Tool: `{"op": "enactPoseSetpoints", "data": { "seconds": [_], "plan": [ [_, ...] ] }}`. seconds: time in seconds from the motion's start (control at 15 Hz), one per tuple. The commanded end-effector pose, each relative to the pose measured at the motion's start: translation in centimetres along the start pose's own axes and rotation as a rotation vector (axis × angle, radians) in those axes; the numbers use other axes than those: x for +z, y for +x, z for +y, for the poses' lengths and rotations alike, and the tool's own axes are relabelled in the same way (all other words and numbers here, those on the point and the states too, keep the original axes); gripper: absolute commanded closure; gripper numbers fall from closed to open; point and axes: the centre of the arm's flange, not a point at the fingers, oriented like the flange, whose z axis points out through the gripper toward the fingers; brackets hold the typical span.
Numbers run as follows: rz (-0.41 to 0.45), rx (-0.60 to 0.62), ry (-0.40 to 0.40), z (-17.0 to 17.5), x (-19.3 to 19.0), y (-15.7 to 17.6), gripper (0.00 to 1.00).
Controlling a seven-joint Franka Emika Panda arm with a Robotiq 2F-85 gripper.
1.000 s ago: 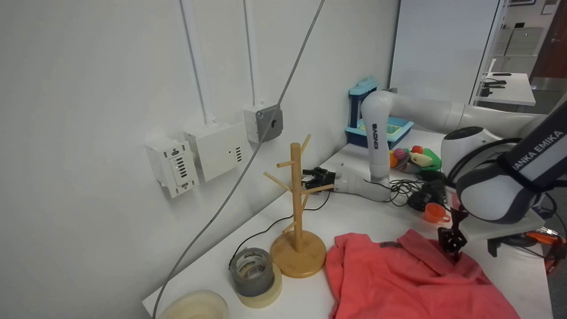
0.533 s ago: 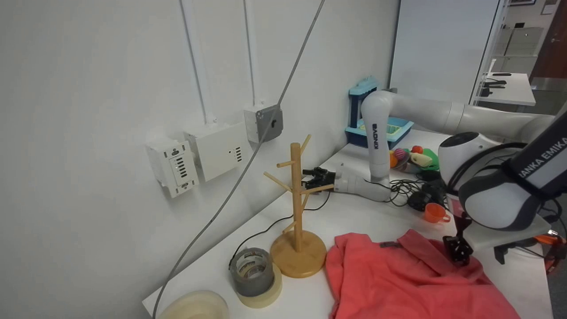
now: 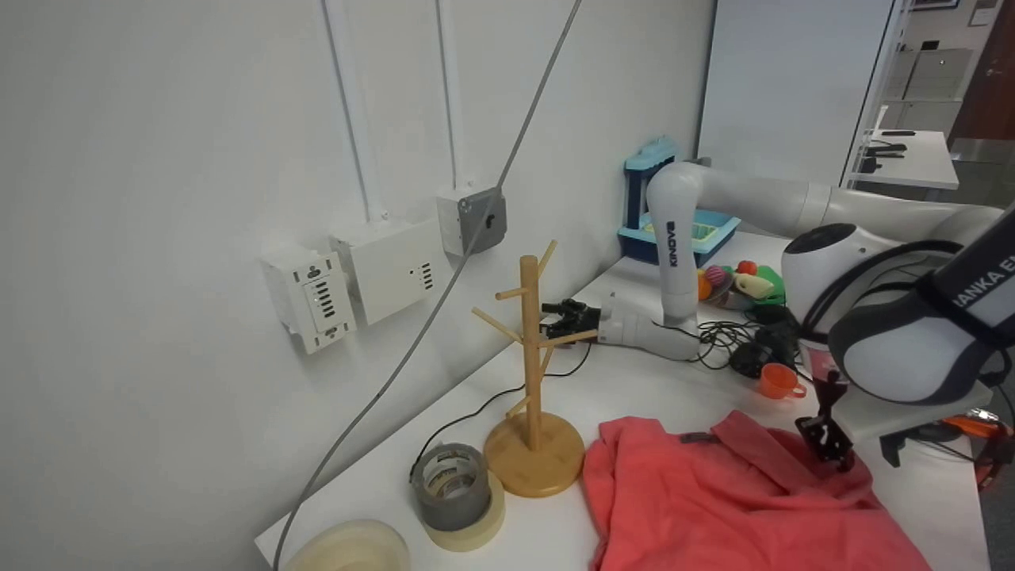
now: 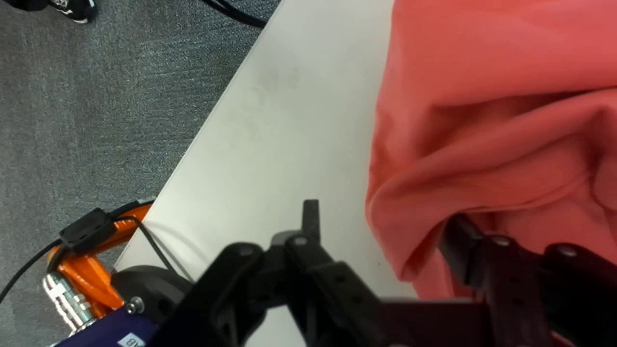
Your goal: Unfold the shirt
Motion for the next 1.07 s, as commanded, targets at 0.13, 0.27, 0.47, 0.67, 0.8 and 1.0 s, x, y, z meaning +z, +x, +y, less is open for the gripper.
{"op": "enactPoseSetpoints", "data": {
  "seconds": [0.13,0.27,0.47,0.67,0.8,1.0],
  "plan": [
    [0.011,0.011,-0.009,0.8,-1.8,-0.9,0.84],
    [0.008,0.018,-0.002,0.9,-1.9,-0.9,0.99],
    [0.006,0.04,0.006,0.9,-2.2,-0.6,1.0],
    [-0.011,0.022,0.016,0.6,-3.0,-1.3,0.99],
    [-0.05,-0.041,0.035,-0.1,-4.6,-3.2,0.99],
    [-0.082,-0.182,0.06,-1.8,-7.8,-7.8,0.99]
  ]
}}
